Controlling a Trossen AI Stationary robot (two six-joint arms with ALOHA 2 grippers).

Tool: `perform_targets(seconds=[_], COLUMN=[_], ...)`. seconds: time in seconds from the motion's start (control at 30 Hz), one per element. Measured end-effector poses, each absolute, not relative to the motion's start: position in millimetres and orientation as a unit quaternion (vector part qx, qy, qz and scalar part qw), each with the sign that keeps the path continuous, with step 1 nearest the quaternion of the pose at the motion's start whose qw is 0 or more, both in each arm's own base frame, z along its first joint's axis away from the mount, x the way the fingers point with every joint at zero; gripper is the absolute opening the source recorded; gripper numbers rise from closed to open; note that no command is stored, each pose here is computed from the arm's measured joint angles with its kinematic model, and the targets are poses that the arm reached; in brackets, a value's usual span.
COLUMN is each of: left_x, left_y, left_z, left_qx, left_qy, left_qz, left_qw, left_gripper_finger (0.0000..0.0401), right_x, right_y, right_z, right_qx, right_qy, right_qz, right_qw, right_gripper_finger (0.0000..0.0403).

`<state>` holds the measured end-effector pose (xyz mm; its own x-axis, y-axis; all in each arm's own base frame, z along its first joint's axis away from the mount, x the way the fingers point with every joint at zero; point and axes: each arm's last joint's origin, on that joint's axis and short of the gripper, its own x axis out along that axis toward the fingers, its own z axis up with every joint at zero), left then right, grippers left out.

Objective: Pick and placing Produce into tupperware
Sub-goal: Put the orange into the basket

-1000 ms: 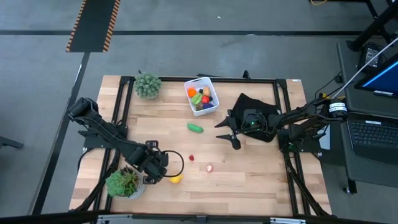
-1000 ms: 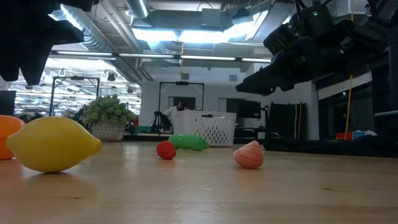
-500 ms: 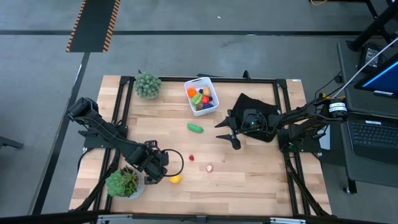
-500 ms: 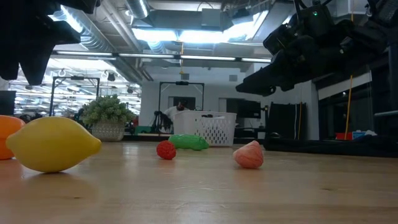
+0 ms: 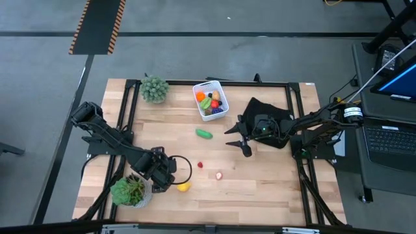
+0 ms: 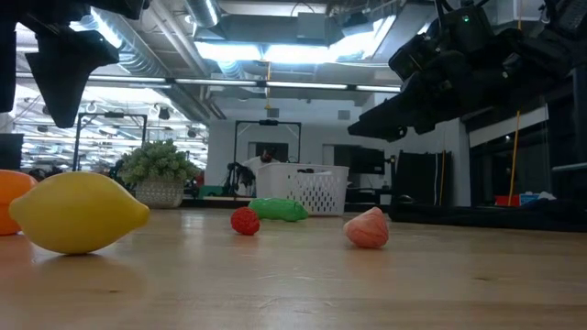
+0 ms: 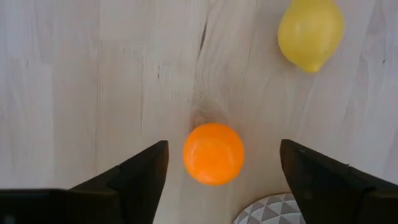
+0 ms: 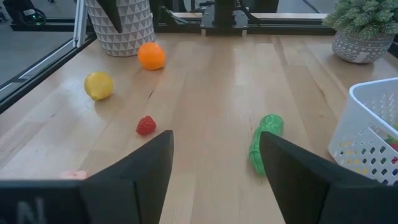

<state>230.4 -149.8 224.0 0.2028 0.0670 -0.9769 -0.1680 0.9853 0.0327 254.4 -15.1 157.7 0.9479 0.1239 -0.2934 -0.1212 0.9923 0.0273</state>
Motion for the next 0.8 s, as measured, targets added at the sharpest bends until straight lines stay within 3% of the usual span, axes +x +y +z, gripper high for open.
perform_targets(seconds=[0.8], left_x=[238.3], left_y=[-144.0], left_z=[222.5], left_qx=[-0.124], left_qy=[0.616], left_qz=[0.129], left_qw=[0.767], left_gripper_finger=[0.0293], right_x=[254.4], right_y=[-15.2], right_z=[157.7], right_qx=[0.008], right_qy=[0.149], right_qz=[0.061], right_qw=[0.987], right_gripper_finger=[0.0240])
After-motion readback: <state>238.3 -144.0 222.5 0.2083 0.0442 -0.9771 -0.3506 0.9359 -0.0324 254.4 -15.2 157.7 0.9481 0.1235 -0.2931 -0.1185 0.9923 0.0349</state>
